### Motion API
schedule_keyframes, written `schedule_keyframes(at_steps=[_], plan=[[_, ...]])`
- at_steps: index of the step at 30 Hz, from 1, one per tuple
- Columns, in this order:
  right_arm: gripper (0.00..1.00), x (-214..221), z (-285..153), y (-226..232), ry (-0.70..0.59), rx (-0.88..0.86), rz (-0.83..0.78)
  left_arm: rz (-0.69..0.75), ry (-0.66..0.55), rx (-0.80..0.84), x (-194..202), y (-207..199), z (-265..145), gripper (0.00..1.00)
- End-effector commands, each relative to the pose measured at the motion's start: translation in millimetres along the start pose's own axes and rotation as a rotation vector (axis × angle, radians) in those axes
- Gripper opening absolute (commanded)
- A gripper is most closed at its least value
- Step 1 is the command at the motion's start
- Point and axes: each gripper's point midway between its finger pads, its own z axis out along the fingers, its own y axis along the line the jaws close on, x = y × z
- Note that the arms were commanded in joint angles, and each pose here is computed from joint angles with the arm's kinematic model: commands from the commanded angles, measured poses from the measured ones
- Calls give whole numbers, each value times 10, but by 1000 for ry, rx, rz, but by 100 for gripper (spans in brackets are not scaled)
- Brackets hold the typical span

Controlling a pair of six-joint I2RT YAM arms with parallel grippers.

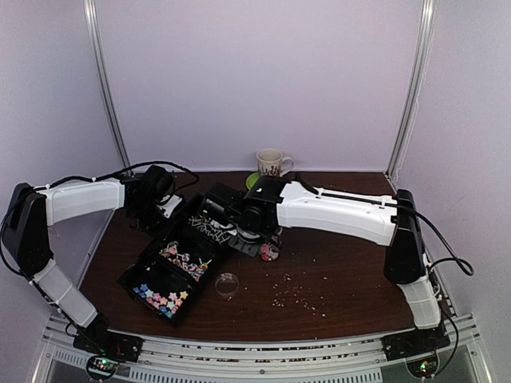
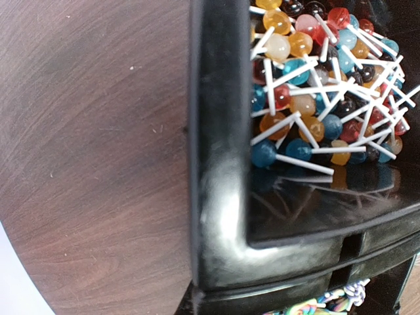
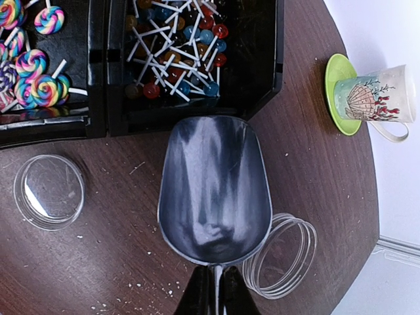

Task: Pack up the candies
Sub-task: Scoop the fake candies from the storage box.

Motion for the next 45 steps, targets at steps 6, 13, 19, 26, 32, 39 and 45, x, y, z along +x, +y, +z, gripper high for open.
schedule_keyframes(at_steps=[6, 13, 19, 26, 32, 39, 45], plan=[[0, -171, -449, -184, -123, -50, 99, 14, -131, 6, -285, -28, -221, 0], [0, -103, -252, -60, -64, -57, 56, 27, -141, 6, -299, -58, -251, 0], [0, -67, -67, -31, -18, -46, 41, 64, -149, -6, -311, -119, -274, 0], [0, -8, 121, 30, 27, -59, 21, 88, -166, -7, -330, -176, -312, 0], [0, -60, 301, 152, 24, -100, 17, 93, -188, 3, -360, -209, -359, 0], [0, -244, 499, 331, -39, -144, 18, 94, -214, 21, -392, -238, -404, 0], [0, -468, 555, 353, -152, -140, 84, 94, -219, 30, -403, -253, -408, 0]])
